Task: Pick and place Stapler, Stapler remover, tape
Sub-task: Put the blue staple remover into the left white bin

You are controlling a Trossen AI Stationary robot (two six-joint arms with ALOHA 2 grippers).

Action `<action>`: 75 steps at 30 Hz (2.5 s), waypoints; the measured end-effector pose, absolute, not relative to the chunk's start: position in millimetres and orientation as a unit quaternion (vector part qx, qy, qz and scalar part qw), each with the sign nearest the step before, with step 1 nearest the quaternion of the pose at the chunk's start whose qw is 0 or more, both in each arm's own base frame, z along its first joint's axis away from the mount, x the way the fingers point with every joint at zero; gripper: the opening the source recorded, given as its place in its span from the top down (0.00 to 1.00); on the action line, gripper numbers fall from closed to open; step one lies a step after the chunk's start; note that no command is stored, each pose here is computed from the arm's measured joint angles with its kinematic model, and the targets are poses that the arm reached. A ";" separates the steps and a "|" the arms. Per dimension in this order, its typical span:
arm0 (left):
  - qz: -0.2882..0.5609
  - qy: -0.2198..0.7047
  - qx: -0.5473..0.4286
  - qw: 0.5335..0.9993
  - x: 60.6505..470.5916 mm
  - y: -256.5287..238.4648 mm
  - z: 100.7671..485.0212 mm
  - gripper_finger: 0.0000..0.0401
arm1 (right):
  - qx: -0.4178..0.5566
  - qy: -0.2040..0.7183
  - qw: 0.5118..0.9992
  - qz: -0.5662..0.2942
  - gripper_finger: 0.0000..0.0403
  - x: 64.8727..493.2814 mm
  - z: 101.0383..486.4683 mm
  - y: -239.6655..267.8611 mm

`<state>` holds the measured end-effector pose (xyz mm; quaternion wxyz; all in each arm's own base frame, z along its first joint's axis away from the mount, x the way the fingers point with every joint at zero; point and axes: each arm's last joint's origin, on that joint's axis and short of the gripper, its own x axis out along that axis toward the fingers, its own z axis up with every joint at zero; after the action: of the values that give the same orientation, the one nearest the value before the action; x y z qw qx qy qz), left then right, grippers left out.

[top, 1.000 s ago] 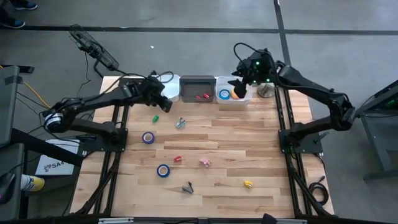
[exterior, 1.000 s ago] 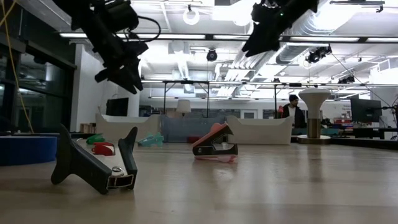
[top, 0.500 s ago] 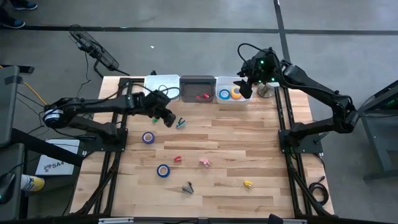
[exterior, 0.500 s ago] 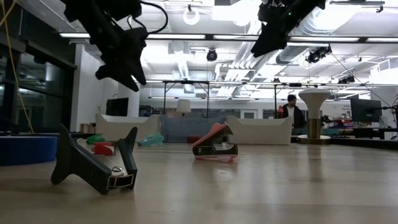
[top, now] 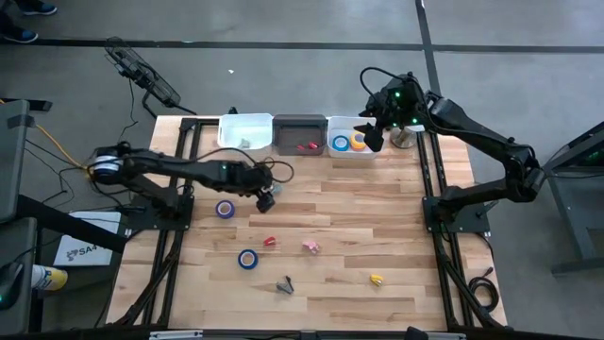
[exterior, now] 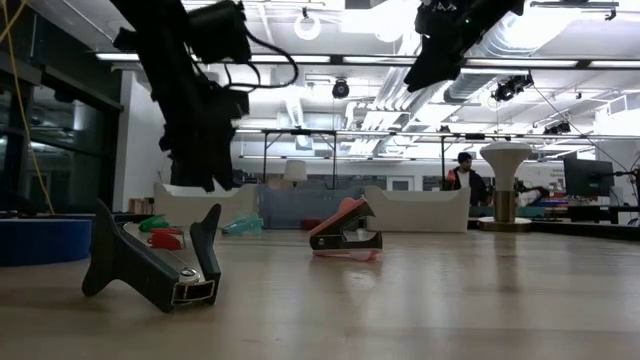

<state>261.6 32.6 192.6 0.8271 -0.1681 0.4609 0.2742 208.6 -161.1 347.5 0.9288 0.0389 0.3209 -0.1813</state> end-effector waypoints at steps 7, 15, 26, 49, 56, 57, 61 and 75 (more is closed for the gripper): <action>0.282 0.474 -0.150 0.821 273.5 34.9 173.0 0.17 | 0.038 0.330 0.927 -0.177 0.46 207.8 346.1 -160.3; 0.291 0.481 -0.139 0.815 285.2 36.8 151.1 0.17 | 0.035 0.333 0.926 -0.175 0.46 207.5 345.7 -160.0; 0.323 0.460 -0.136 0.816 293.9 39.5 138.6 0.17 | 0.025 0.334 0.927 -0.172 0.47 207.6 346.0 -160.1; 0.367 0.415 -0.181 0.813 296.9 41.3 140.2 0.49 | 0.011 0.336 0.927 -0.167 0.47 207.6 346.0 -160.1; 0.374 0.405 -0.203 0.809 297.3 41.2 140.3 0.65 | 0.003 0.337 0.927 -0.164 0.47 207.6 346.1 -160.1; 0.375 0.404 -0.205 0.809 297.3 41.2 140.3 0.67 | 0.003 0.337 0.927 -0.164 0.47 207.6 346.1 -160.2; 0.379 0.401 -0.212 0.807 297.3 41.2 140.3 0.79 | 0.003 0.337 0.927 -0.164 0.47 207.6 346.1 -160.1; 0.386 0.393 -0.227 0.803 297.4 41.2 140.6 0.81 | 0.002 0.338 0.927 -0.164 0.47 207.6 346.1 -160.2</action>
<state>297.4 41.2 140.6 0.8033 -0.2267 0.3934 0.3855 207.6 -160.2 346.1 0.9268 0.0025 0.3377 -0.1645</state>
